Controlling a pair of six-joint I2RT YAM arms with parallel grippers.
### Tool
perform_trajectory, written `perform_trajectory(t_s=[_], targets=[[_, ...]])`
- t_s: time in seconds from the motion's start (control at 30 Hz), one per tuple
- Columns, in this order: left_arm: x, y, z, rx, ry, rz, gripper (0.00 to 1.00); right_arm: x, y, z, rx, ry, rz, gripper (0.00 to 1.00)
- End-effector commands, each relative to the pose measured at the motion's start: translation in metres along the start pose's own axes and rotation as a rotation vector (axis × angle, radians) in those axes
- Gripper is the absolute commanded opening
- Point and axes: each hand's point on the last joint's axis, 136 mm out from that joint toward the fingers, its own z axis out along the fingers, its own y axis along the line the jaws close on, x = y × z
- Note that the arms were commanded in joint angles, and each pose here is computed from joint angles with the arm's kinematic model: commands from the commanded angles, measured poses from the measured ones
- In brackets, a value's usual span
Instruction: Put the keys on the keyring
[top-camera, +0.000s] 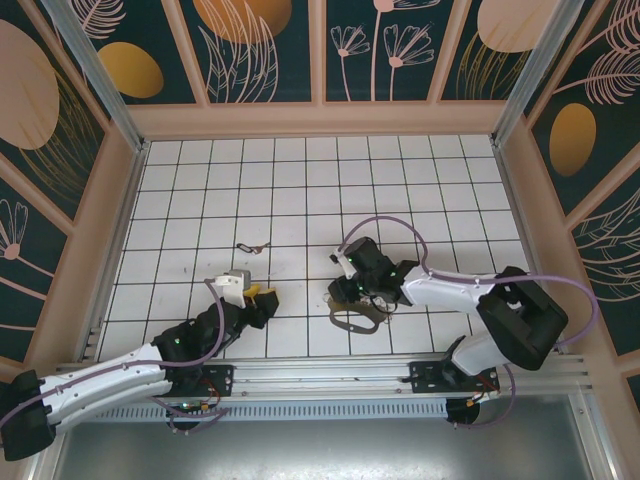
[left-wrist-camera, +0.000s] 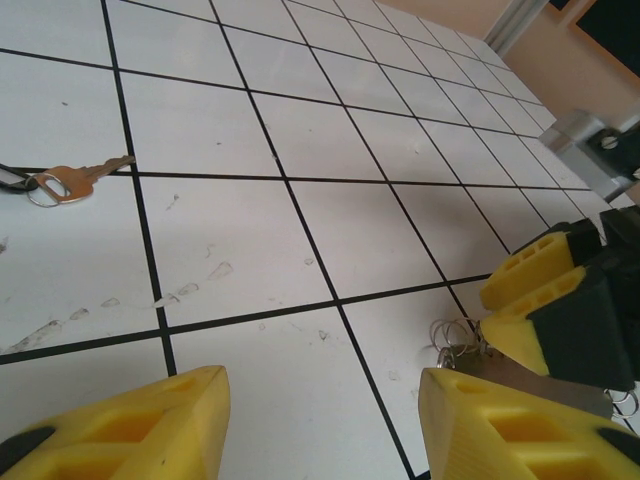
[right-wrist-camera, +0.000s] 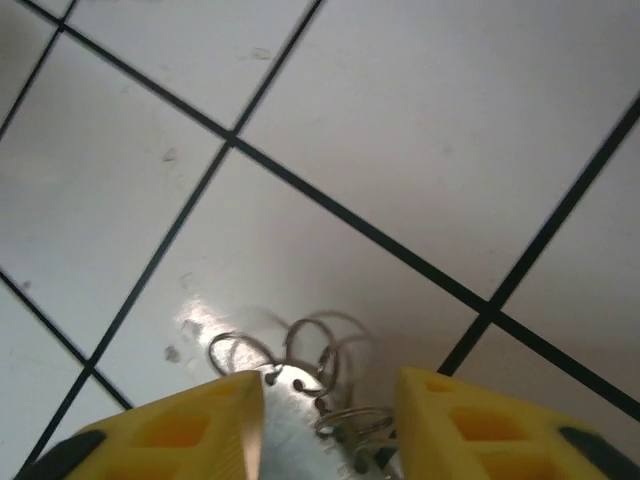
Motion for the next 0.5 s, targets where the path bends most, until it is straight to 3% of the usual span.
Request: perform_trajectory(t_s=[0.0,0.13,0.47], targets=[[-0.010,-0.011,0.000,0.046,-0.032,-0.011,0.53,-0.013,0.015,-0.012,0.009,-0.005,-0.095,0.44],[-0.007,-0.011,-0.001,0.058,-0.025,-0.015,0.53,-0.010,0.033,-0.004,-0.070,0.047,-0.148,0.44],[-0.006,-0.008,-0.005,0.068,-0.039,-0.022,0.54,-0.004,0.028,0.021,-0.085,0.163,-0.170,0.45]])
